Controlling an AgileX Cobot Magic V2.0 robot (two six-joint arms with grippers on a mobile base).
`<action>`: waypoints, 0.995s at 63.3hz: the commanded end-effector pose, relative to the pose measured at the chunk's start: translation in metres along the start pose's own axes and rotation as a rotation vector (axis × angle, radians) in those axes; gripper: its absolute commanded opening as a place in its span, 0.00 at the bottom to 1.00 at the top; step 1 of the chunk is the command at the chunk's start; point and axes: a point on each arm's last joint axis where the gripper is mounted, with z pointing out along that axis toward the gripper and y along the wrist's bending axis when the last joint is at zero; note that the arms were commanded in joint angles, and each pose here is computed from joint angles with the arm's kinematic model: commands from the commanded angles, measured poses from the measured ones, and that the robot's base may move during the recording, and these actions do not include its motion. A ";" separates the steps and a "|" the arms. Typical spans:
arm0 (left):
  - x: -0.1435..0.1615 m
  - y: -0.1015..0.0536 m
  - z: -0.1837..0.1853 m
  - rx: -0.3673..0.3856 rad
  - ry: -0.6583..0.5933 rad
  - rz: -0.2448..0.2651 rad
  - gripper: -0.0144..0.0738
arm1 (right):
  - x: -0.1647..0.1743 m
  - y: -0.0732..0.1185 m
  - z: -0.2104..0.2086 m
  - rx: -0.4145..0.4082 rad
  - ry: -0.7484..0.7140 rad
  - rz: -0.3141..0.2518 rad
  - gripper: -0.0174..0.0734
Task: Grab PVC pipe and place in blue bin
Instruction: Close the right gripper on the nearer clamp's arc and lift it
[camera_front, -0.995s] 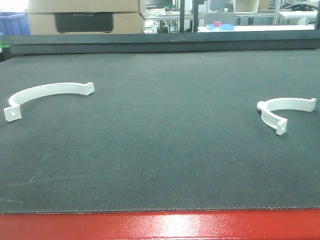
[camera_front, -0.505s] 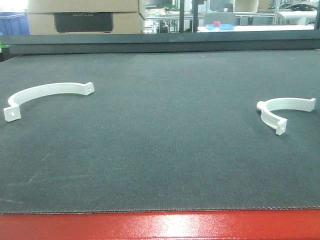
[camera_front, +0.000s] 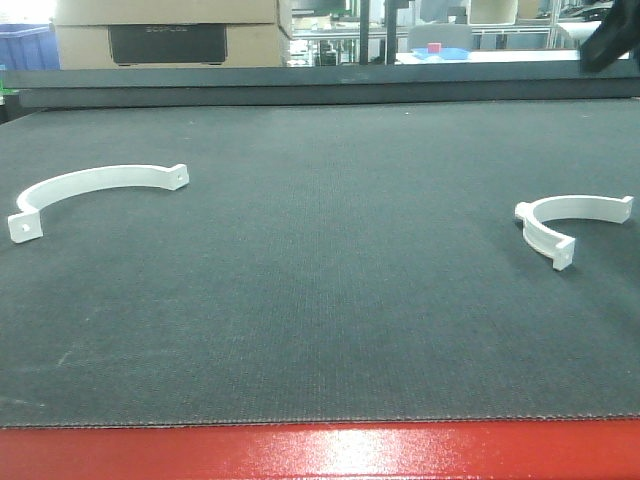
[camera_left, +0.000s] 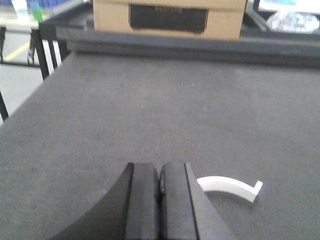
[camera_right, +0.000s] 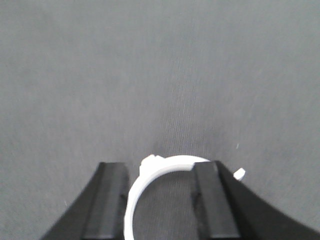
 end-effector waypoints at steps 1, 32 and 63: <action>-0.006 -0.001 0.008 0.005 0.032 0.000 0.14 | 0.002 0.000 0.009 -0.002 0.032 -0.005 0.44; -0.006 -0.002 0.068 0.005 0.181 -0.049 0.41 | 0.023 -0.001 0.041 -0.007 0.195 0.002 0.44; 0.011 -0.002 0.088 0.002 0.248 -0.063 0.41 | 0.024 0.019 0.064 -0.056 0.243 -0.043 0.44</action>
